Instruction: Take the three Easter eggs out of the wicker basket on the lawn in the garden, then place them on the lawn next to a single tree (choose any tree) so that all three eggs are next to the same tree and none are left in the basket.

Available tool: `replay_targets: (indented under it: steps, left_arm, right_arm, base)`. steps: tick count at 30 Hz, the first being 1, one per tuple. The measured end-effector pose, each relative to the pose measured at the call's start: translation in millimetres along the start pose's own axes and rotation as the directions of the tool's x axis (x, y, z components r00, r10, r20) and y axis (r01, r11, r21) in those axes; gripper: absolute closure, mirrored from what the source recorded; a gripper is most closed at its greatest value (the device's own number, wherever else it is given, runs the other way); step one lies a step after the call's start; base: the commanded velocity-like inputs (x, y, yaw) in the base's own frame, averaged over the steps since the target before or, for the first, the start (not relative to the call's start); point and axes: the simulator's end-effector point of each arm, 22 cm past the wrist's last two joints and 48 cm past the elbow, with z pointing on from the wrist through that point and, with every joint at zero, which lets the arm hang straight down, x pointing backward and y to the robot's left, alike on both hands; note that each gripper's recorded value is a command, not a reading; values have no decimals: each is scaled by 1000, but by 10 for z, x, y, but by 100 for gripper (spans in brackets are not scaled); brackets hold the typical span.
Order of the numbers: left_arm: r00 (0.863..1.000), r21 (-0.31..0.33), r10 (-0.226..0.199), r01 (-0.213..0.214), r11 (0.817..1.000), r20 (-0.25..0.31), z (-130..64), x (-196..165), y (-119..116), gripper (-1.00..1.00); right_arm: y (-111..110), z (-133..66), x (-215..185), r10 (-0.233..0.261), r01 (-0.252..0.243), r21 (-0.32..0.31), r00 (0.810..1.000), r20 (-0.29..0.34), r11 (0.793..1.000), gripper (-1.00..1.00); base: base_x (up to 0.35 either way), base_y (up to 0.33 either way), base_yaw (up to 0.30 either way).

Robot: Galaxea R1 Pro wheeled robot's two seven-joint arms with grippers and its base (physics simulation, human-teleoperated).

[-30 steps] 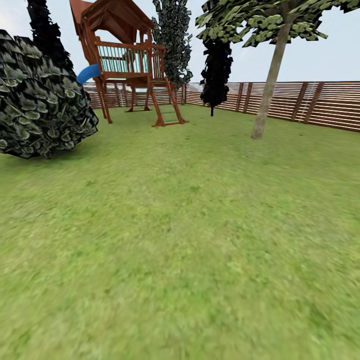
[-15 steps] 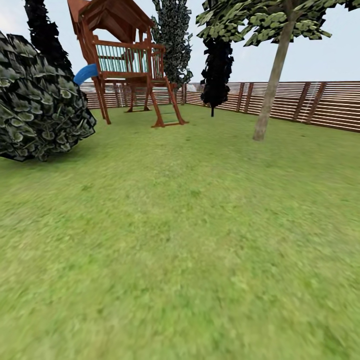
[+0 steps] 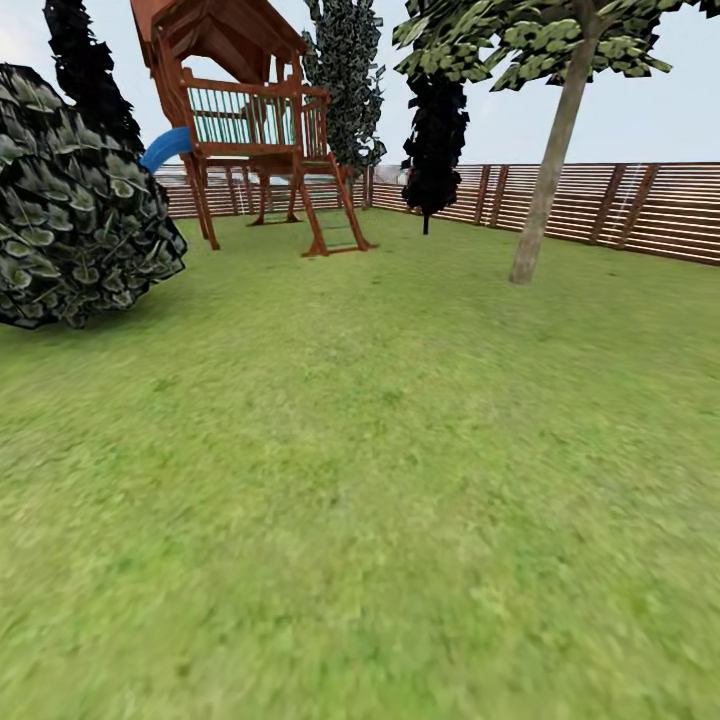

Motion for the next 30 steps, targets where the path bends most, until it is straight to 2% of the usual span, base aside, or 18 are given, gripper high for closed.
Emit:
replay_targets:
  steps: [30]
  left_arm:
    - [1000,1,1,-1,1000,0,0,0,-1,-100]
  right_arm:
    - [26,2,-14,-2,2,-3,1000,2,1000,-100]
  base:
    - [339,0,0]
